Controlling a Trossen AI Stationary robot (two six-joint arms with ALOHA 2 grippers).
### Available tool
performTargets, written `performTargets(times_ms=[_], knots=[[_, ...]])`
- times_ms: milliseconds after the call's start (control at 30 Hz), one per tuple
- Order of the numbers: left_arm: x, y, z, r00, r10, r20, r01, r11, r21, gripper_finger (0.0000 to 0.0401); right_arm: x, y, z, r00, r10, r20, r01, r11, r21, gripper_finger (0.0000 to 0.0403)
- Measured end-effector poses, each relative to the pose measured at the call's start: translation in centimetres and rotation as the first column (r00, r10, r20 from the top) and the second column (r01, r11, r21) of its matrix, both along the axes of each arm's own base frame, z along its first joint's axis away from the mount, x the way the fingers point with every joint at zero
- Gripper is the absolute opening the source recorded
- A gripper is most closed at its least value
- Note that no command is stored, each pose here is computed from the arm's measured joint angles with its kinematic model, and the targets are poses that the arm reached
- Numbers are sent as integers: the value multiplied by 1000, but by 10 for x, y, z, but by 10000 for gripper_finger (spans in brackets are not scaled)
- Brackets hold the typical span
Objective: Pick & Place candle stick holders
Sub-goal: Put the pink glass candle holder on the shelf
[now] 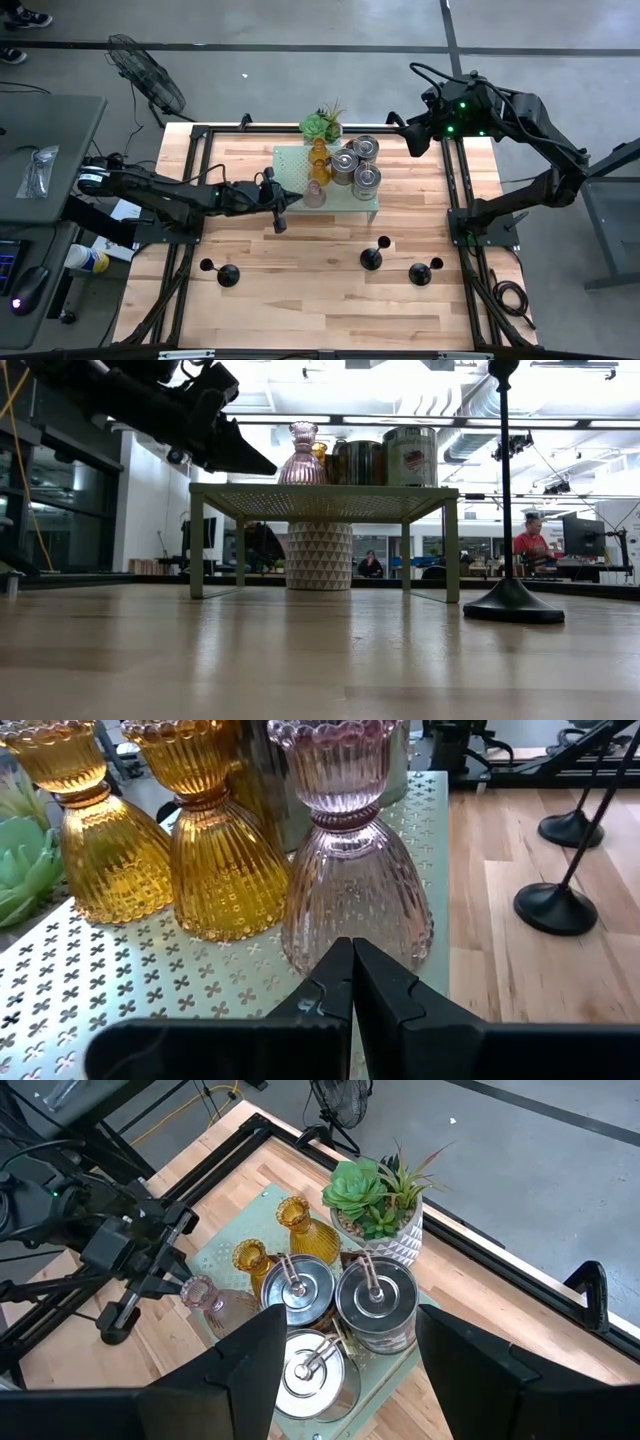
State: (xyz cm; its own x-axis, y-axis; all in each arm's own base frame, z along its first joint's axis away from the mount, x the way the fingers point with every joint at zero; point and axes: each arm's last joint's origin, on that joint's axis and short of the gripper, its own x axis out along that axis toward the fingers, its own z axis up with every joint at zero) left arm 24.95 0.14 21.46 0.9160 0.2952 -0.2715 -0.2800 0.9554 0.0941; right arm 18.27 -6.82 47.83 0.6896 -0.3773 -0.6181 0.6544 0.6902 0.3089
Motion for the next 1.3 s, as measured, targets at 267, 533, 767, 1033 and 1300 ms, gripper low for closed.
performTargets(times_ms=[267,533,767,1033,1300], knots=[[2,-1,-2,1000,-27,2,27,1000,-6,0,0,0,0,1000,0,0,0,1000,0,216],[6,0,-2,1000,-4,12,4,1000,-6,0,0,0,0,1000,3,1,-3,1000,2,216],[6,0,-3,1000,-9,6,9,1000,-7,0,0,0,0,1000,3,1,-3,1000,2,216],[9,-1,-5,1000,-22,11,22,1000,-11,0,0,0,0,1000,3,1,-3,1000,2,216],[9,-1,-5,1000,-9,18,9,1000,-7,0,0,0,0,1000,3,2,-3,1000,2,216]])
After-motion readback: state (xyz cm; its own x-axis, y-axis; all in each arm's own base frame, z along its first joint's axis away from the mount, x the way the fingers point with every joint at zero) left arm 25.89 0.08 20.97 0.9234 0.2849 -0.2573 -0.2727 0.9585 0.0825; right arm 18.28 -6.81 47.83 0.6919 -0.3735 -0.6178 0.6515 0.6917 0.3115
